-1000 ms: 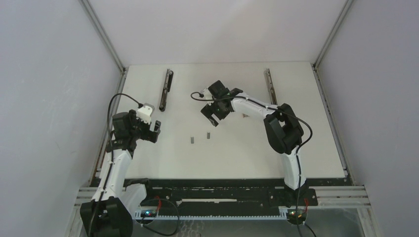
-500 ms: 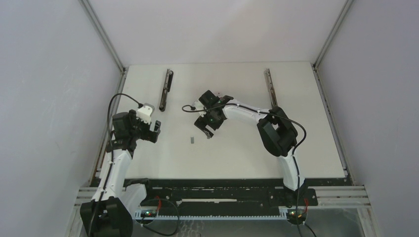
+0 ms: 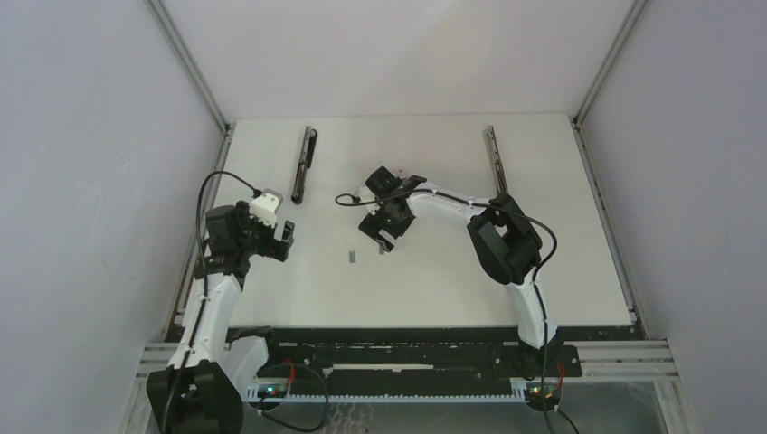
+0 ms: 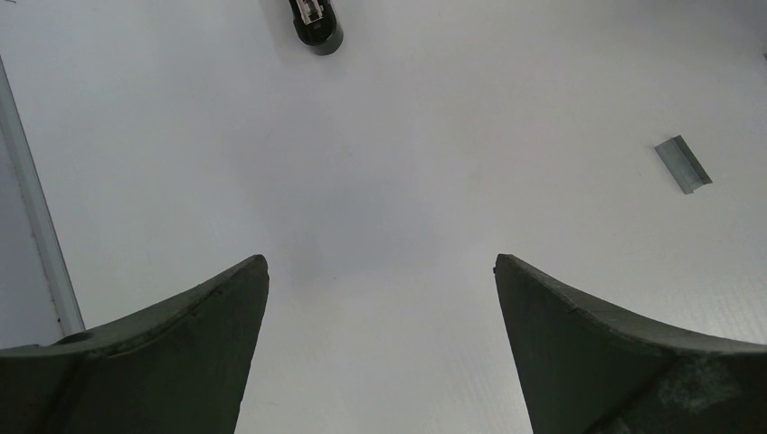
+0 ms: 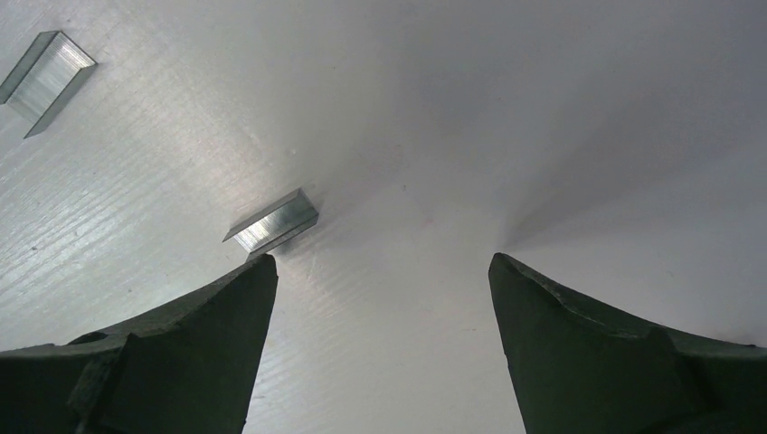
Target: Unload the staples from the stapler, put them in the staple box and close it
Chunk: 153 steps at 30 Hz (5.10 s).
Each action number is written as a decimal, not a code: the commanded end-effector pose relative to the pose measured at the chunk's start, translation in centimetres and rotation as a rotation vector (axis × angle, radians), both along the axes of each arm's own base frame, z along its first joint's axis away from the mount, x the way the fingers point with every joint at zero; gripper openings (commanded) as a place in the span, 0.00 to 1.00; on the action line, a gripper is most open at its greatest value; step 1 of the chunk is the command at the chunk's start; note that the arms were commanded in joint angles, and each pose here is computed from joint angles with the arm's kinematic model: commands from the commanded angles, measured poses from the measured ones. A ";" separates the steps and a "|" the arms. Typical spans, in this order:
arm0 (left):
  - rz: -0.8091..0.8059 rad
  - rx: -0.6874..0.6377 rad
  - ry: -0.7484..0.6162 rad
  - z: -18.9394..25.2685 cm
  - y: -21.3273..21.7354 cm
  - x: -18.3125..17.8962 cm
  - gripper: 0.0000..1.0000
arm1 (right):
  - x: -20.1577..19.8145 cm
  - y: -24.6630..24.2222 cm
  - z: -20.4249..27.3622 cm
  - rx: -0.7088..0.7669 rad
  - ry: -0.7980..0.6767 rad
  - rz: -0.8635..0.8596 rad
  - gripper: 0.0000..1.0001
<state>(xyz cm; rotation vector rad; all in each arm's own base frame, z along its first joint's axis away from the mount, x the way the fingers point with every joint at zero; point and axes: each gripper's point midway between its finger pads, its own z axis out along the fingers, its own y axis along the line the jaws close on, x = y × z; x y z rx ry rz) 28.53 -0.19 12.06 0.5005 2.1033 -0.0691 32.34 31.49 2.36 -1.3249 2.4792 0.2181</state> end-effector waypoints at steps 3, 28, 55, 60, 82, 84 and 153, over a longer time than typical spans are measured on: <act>-0.017 0.010 -0.045 1.0 0.1 0.3 1.00 | 1.4 0.9 0.7 0.011 -0.048 0.002 0.87; -0.013 0.009 -0.049 1.2 0.1 0.3 1.00 | 2.3 0.1 1.3 0.038 -0.022 -0.069 0.87; -0.019 0.008 -0.047 1.1 0.1 0.3 1.00 | 1.6 4.1 -0.4 0.068 0.003 -0.031 0.88; -0.020 0.008 -0.046 1.1 0.1 0.3 1.00 | 4.2 2.5 1.6 0.057 -0.109 -0.117 0.88; -0.019 0.010 -0.042 0.9 0.1 0.3 1.00 | 0.4 3.3 2.6 0.197 0.101 -0.047 0.91; -0.020 0.010 -0.042 0.9 0.1 0.3 1.00 | 0.1 3.4 2.3 0.189 0.107 -0.039 0.91; -0.022 0.009 -0.040 0.9 0.1 0.3 1.00 | 0.6 2.8 -0.9 0.105 0.124 -0.050 0.70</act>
